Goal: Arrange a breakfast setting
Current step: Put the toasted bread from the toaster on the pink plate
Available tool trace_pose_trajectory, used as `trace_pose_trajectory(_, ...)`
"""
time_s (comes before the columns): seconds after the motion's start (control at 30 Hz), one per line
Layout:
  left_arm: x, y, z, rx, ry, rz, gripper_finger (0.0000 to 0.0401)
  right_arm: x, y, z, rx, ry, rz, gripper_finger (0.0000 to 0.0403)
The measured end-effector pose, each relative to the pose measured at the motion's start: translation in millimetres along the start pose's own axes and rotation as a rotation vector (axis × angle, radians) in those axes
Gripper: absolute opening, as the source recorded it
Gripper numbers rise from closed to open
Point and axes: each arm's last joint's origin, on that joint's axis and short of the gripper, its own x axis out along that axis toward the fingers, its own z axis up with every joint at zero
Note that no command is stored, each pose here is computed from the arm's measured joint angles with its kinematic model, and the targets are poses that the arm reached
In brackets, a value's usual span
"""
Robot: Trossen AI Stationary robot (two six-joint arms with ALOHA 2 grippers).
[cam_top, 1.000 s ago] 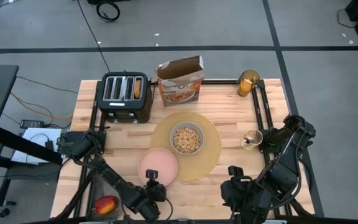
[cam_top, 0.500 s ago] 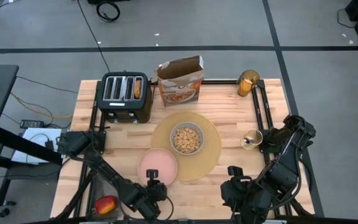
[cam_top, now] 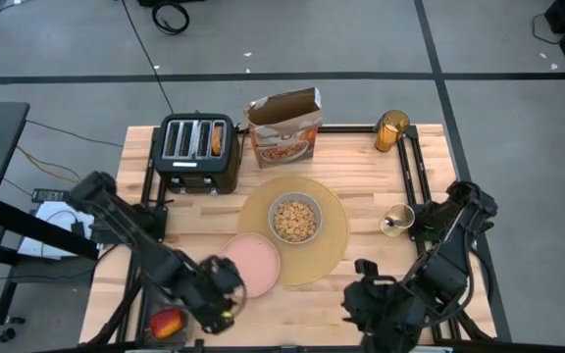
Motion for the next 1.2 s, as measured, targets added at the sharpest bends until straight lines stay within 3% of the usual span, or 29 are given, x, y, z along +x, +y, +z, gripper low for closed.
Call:
trace_pose_trajectory(0.3, -92.4, 57.3, 33.3, -0.19, -0.397, 0.11, 0.0156, 9.9, -23.5, 23.1, 0.066, -0.082, -0.112, 0.0163)
trace_pose_trajectory(0.43, -113.4, 91.5, 50.3, -0.229, -0.521, 0.255, 0.0169, 11.6, -26.9, 27.9, 0.079, -0.098, -0.117, 0.0188)
trace_pose_trajectory(0.67, -126.7, 160.6, 75.7, -0.347, -0.565, 0.669, 0.0225, 13.0, -29.1, 36.6, 0.086, -0.182, -0.141, 0.0236)
trace_pose_trajectory(0.87, -129.4, 216.6, 106.3, -0.567, -0.561, 0.871, 0.0296, 15.3, -32.6, 53.5, 0.138, -0.28, -0.106, 0.0261)
trace_pose_trajectory(0.97, -127.3, 242.6, 119.7, -0.638, -0.519, 0.919, 0.0306, 16.2, -34.8, 60.3, 0.175, -0.313, -0.089, 0.0266)
trace_pose_trajectory(1.13, -127.3, 278.0, 146.8, -0.649, -0.522, 0.855, 0.0303, 17.2, -37.6, 63.6, 0.177, -0.318, -0.086, 0.0266)
trace_pose_trajectory(1.2, -125.7, 292.8, 153.7, -0.657, -0.517, 0.882, 0.0303, 17.9, -40.0, 65.1, 0.163, -0.314, -0.095, 0.0266)
